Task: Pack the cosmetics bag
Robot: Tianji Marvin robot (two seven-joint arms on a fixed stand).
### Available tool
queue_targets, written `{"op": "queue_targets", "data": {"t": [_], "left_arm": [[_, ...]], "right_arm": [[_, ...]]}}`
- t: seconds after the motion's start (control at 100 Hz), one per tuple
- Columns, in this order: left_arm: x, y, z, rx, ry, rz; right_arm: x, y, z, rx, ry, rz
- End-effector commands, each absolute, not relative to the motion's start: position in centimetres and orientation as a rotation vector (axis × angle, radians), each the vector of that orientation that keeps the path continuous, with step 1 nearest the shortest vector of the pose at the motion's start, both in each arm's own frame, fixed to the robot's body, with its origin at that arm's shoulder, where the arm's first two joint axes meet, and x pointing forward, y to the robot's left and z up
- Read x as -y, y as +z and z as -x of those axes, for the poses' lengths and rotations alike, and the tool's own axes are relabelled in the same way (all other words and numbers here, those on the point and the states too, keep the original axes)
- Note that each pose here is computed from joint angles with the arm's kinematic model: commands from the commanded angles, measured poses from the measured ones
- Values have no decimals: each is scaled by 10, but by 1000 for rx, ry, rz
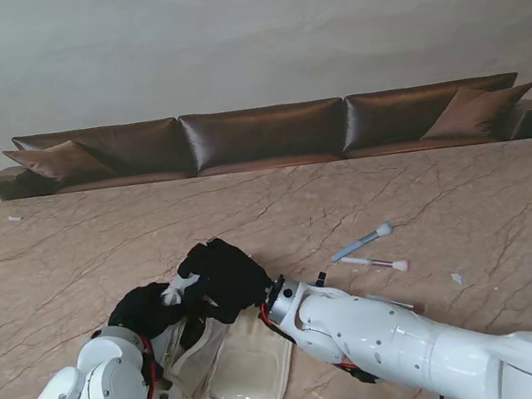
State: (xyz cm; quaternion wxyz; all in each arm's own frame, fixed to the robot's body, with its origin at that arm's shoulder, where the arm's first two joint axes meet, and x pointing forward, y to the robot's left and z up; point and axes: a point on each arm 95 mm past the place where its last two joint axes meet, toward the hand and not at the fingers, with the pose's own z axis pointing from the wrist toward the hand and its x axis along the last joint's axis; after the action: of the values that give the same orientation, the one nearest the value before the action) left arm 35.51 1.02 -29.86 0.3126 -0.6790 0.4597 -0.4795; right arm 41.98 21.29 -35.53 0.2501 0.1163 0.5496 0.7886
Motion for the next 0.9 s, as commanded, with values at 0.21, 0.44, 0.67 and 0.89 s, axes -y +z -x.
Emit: {"op": "queue_targets", "data": {"t": [0.21, 0.44, 0.67, 0.89], "left_arm": [[-4, -295, -353, -1208, -1296, 1798], [-8, -293, -353, -1187, -1288, 1807], [-12, -292, -353, -1167, -1287, 1823], [-9, -293, -352, -1151, -1317, 1867]], "right_arm": [[-217, -345, -414, -1385, 2168, -304], [-187, -329, -407, -1390, 2082, -395], [-148, -324, -400, -1552, 1949, -674], [-138, -340, -406, -1672, 1879, -975]]}}
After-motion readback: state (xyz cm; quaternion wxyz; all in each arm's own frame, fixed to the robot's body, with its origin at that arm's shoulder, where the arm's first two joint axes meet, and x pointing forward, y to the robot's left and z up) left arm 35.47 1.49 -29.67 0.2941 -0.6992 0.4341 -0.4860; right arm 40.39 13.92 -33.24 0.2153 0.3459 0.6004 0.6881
